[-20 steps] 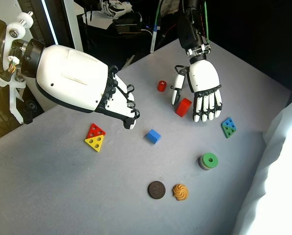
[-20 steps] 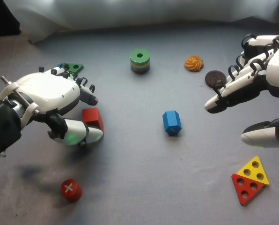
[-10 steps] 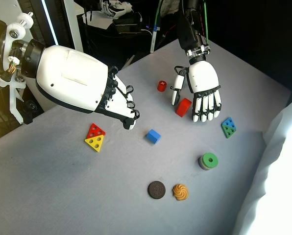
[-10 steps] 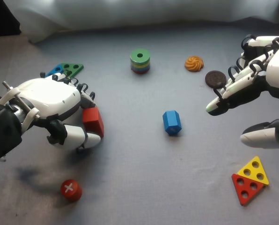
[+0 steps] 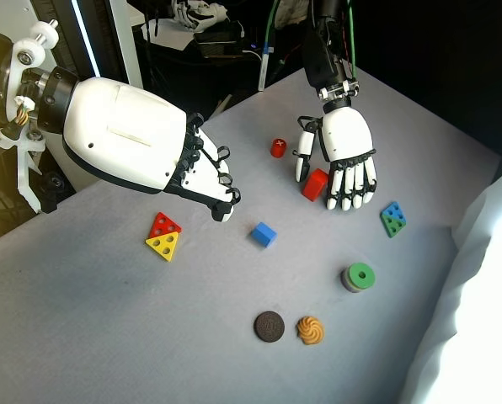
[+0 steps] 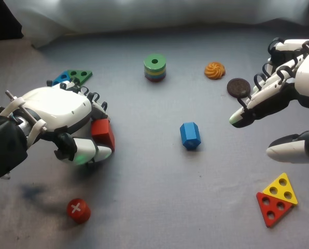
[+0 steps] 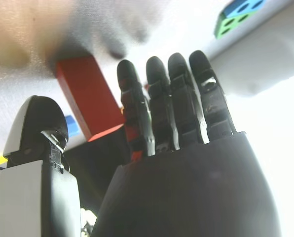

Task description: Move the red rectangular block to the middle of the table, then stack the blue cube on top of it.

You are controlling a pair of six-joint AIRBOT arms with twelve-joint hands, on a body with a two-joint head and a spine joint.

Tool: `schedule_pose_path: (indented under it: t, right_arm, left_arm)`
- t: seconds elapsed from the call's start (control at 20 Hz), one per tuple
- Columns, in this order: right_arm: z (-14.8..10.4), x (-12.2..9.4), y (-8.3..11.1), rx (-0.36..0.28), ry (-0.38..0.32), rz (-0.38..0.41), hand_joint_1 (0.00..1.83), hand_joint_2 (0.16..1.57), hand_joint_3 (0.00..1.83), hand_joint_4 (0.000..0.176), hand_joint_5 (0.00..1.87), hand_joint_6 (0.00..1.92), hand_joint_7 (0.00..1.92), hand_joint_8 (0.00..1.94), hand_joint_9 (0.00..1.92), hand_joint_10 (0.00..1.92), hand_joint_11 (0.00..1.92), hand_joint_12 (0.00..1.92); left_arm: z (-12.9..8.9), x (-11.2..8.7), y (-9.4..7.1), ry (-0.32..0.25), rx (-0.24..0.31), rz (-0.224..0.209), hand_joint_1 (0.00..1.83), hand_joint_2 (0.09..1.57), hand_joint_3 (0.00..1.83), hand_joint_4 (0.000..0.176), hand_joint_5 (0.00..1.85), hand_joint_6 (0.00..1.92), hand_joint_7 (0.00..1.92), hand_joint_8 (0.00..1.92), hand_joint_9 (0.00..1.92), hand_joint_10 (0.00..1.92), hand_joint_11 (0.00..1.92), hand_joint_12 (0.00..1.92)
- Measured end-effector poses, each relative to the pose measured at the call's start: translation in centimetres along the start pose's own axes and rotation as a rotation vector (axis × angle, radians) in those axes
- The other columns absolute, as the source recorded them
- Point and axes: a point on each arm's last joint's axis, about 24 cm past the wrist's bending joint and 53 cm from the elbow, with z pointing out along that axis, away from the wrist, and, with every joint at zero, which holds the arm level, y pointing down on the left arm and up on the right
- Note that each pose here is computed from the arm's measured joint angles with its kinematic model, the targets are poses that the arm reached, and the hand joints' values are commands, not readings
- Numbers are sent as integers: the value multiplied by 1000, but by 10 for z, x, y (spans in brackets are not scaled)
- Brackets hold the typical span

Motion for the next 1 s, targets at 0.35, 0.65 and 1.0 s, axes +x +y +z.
schedule_pose_path:
  t: [0.35, 0.65, 1.0]
  right_arm:
    - [0, 0, 0, 0, 0, 0, 455, 1223, 0, 0, 640, 5, 643, 2, 560, 11, 0, 1221]
    - [0, 0, 0, 0, 0, 0, 468, 1220, 0, 0, 637, 5, 640, 4, 562, 10, 0, 1218]
    - [0, 0, 0, 0, 0, 0, 462, 1216, 0, 0, 632, 2, 645, 4, 562, 8, 0, 1218]
  left_arm:
    - [0, 1, 0, 0, -1, -12, 786, 1100, 0, 0, 713, 16, 527, 8, 384, 8, 0, 817]
    - [2, 2, -4, -4, 6, -17, 837, 1066, 0, 0, 744, 16, 538, 4, 396, 7, 0, 861]
    - [4, 0, -11, -10, 11, -35, 1047, 1117, 0, 60, 966, 956, 571, 6, 473, 6, 10, 1010]
